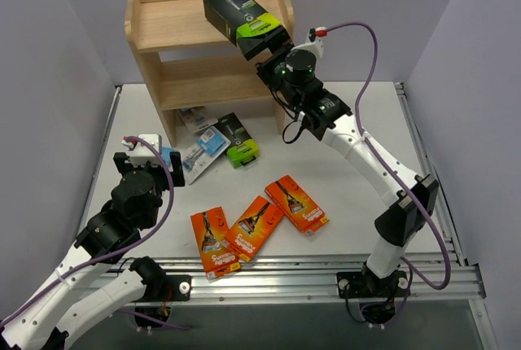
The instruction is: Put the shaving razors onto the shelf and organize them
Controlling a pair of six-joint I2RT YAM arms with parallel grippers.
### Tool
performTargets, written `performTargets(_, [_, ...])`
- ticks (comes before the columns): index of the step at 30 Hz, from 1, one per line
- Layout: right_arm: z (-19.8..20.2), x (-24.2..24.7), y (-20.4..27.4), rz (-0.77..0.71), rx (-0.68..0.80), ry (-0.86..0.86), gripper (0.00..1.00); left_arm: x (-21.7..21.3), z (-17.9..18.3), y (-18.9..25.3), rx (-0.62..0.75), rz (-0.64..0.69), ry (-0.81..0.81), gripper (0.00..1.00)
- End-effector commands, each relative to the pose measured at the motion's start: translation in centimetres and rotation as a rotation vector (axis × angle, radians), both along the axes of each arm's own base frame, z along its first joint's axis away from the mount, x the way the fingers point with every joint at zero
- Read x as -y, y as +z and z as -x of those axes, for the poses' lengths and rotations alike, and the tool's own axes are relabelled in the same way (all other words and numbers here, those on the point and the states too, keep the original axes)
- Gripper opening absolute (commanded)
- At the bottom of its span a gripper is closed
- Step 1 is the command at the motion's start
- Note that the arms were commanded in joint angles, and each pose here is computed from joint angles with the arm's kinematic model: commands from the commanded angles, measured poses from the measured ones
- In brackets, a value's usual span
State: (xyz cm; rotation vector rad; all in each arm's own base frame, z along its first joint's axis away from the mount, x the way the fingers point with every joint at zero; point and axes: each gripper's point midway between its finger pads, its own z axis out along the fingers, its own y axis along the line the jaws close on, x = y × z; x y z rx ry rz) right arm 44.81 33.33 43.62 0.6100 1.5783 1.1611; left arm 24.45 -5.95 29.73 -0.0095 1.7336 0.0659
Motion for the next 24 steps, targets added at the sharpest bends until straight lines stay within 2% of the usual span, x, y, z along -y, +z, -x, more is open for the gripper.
performTargets(1, [2.2,2.0,2.8,0.002,0.085,0.021,1.0,0.1,-0.1,1.2,0.033,0.018,-0.005,0.94])
performTargets(7, [4.6,4.6,3.1,0.037,0.145,0.022,1.0,0.2,-0.2,1.1,0.027,0.006,-0.002,0.94])
performTargets(17, [5.0,7.6,1.7,0.068,0.152,0.036,0.99,0.3,-0.5,0.6,0.009,-0.018,0.006,0.94])
performTargets(21, [5.3,7.3,1.7,0.075,0.183,0.101,0.89,-0.5,-0.4,0.7,0.023,-0.028,0.04,0.94])
performTargets(24, [5.4,7.2,2.0,0.088,0.208,0.118,0.77,-0.9,-0.2,1.0,0.037,-0.027,0.055,0.94])
